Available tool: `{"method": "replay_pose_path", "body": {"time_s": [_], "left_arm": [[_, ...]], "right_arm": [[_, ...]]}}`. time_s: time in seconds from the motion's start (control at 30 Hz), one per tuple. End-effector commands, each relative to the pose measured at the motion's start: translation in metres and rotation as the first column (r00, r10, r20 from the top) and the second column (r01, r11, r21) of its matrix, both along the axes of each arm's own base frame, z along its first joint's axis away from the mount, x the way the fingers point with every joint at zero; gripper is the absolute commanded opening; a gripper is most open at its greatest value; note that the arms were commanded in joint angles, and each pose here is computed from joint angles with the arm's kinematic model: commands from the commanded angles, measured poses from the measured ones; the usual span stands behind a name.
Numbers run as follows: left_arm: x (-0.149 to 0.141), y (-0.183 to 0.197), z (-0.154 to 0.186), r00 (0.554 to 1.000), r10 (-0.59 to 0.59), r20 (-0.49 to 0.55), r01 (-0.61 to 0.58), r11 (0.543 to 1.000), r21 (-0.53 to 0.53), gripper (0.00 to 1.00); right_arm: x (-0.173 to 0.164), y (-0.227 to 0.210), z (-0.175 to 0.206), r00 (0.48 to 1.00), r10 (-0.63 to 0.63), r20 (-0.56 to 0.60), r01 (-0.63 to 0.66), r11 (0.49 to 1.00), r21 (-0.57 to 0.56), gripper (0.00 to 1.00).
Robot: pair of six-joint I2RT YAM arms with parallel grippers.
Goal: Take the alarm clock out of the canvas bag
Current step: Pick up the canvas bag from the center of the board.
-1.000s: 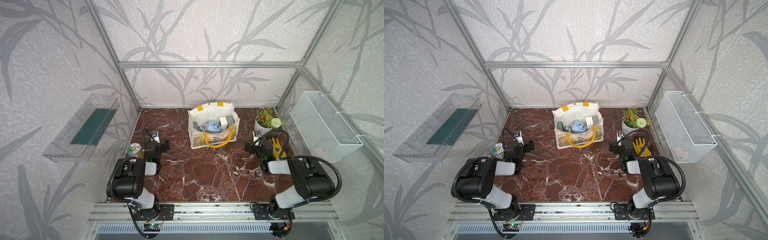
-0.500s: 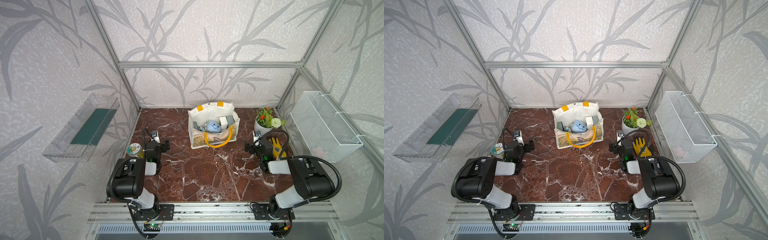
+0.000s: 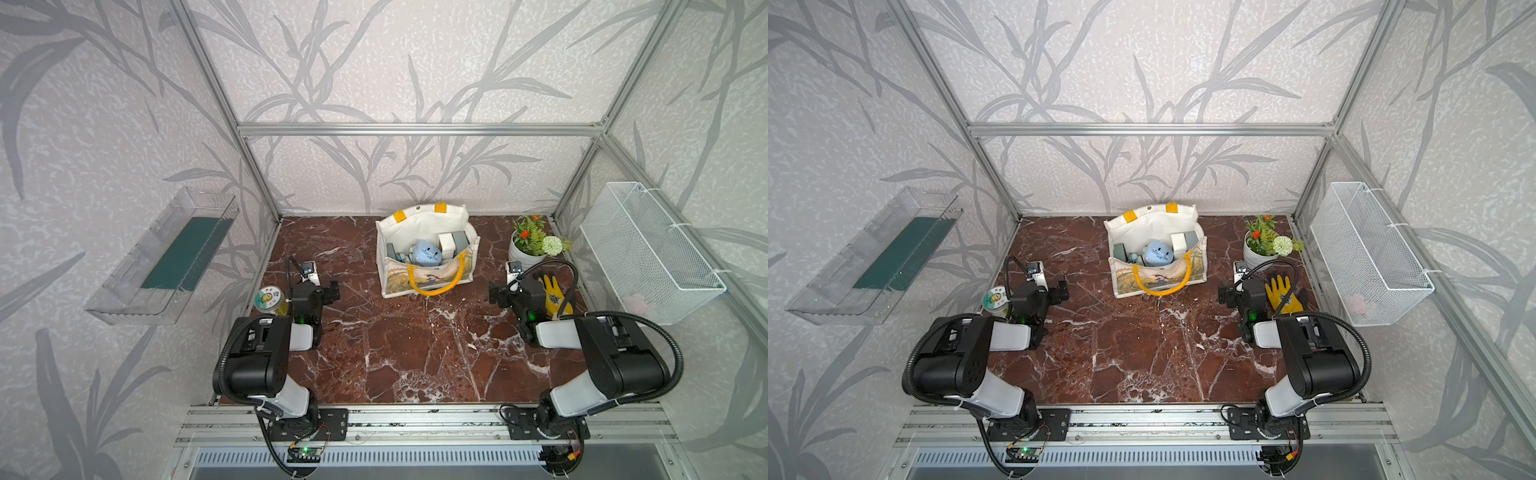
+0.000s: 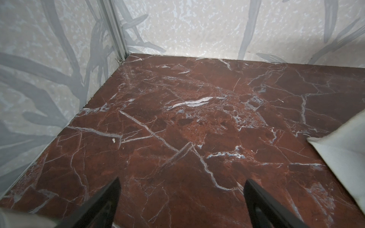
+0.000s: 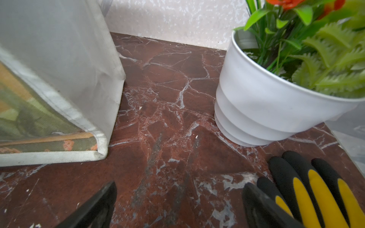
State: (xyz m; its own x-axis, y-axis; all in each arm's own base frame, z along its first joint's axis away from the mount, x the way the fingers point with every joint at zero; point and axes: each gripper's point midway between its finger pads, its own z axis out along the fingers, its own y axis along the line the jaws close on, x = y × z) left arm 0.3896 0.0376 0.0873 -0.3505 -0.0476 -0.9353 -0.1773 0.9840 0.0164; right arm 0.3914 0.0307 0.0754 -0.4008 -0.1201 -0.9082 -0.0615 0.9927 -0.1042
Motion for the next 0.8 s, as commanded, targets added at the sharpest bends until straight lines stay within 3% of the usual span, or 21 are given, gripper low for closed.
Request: {"method": "replay_pose_path", "body": {"time_s": [0.0,0.1,0.17,0.4,0.6,0.77], "left_arm": [[0.005,0.013,0.023,0.997,0.073,-0.039,-0.073,0.997,-0.009,0.99],[-0.002,0.03,0.035,0.964,0.216,-0.154,-0.229,0.971,-0.073,0.99],[-0.004,0.03,0.047,0.958,0.23,-0.171,-0.249,0.963,-0.102,0.99],[-0.009,0.002,0.107,0.992,0.126,-0.001,-0.12,0.947,-0.298,0.99],[-0.017,-0.014,0.145,0.998,0.049,0.034,-0.035,0.943,-0.33,0.99],[-0.016,-0.031,0.17,0.999,-0.028,0.023,0.034,0.948,-0.316,0.98]], "right_arm": [[0.008,-0.004,0.022,0.998,-0.028,0.056,0.028,1.0,0.014,0.99],[0.006,-0.011,0.029,0.997,-0.074,0.029,0.074,0.997,0.012,0.99],[0.003,-0.015,0.033,0.995,-0.1,-0.012,0.1,0.995,0.023,1.0],[-0.017,-0.007,0.069,0.986,-0.093,-0.136,0.112,0.984,0.137,0.97],[-0.035,0.01,0.11,0.993,-0.029,-0.113,0.06,0.959,0.278,0.93],[-0.045,0.034,0.131,0.993,0.047,-0.108,0.009,0.883,0.469,0.89]]}}
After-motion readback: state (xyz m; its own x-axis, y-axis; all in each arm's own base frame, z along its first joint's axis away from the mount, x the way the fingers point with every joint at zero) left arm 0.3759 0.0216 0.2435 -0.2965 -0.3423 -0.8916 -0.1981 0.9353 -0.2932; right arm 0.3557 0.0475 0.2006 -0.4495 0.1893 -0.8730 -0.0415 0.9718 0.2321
